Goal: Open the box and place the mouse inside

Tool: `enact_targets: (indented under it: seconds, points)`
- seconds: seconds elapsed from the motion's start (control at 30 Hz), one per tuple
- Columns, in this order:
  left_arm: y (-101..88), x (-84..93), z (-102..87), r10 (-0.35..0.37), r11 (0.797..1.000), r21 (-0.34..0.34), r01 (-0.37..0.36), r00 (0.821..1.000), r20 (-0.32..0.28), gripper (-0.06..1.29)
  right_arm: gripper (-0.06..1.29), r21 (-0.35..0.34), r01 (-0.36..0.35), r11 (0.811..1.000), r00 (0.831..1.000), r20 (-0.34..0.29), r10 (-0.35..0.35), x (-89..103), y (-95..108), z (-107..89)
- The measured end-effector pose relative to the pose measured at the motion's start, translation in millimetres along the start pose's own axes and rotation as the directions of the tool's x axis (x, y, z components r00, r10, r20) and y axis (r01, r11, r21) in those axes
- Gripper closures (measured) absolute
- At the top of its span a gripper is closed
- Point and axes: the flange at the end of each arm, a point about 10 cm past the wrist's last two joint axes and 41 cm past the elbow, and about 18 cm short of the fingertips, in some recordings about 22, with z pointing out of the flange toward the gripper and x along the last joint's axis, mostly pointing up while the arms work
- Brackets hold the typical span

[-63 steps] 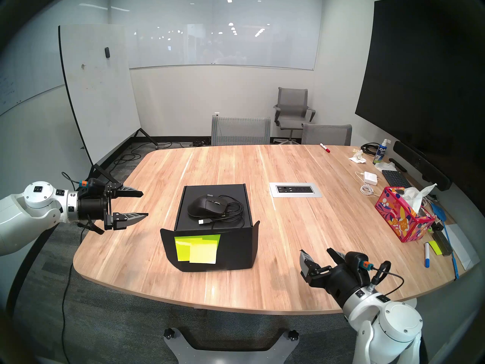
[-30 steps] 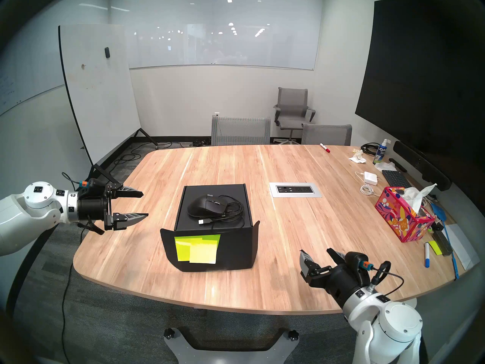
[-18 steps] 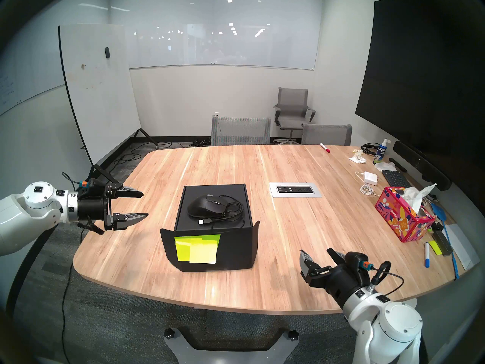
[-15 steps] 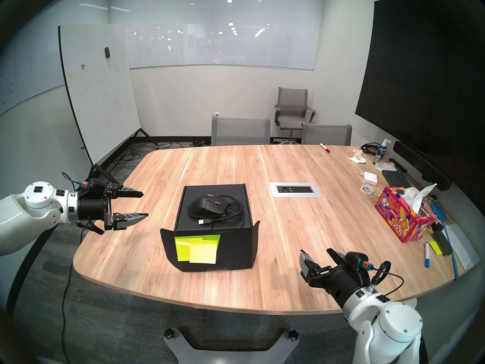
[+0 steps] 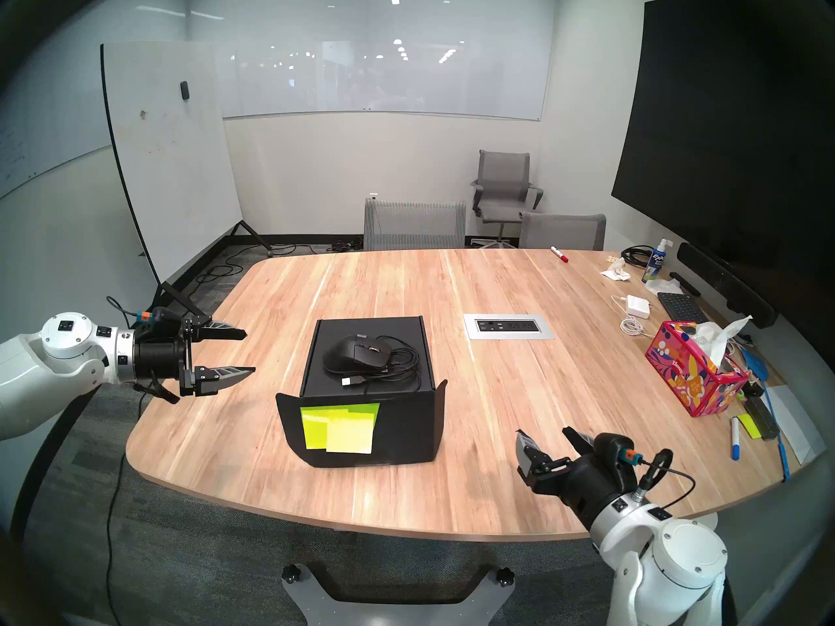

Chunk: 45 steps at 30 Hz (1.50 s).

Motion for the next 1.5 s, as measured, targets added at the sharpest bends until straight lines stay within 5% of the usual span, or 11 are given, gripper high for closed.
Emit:
enact_targets:
  seconds: [1.1,1.5]
  points:
    - [-0.1,0.0,-0.1,0.000,1.000,0.000,0.000,1.000,0.001,0.00,0.01,0.056,0.013,0.998,0.999,-0.040,-0.011,12.2,5,4.1]
    - [0.0,-0.1,-0.1,0.000,1.000,0.000,0.000,1.000,0.001,0.00,0.01,0.178,0.030,0.984,0.998,-0.060,-0.020,20.9,17,-1.7]
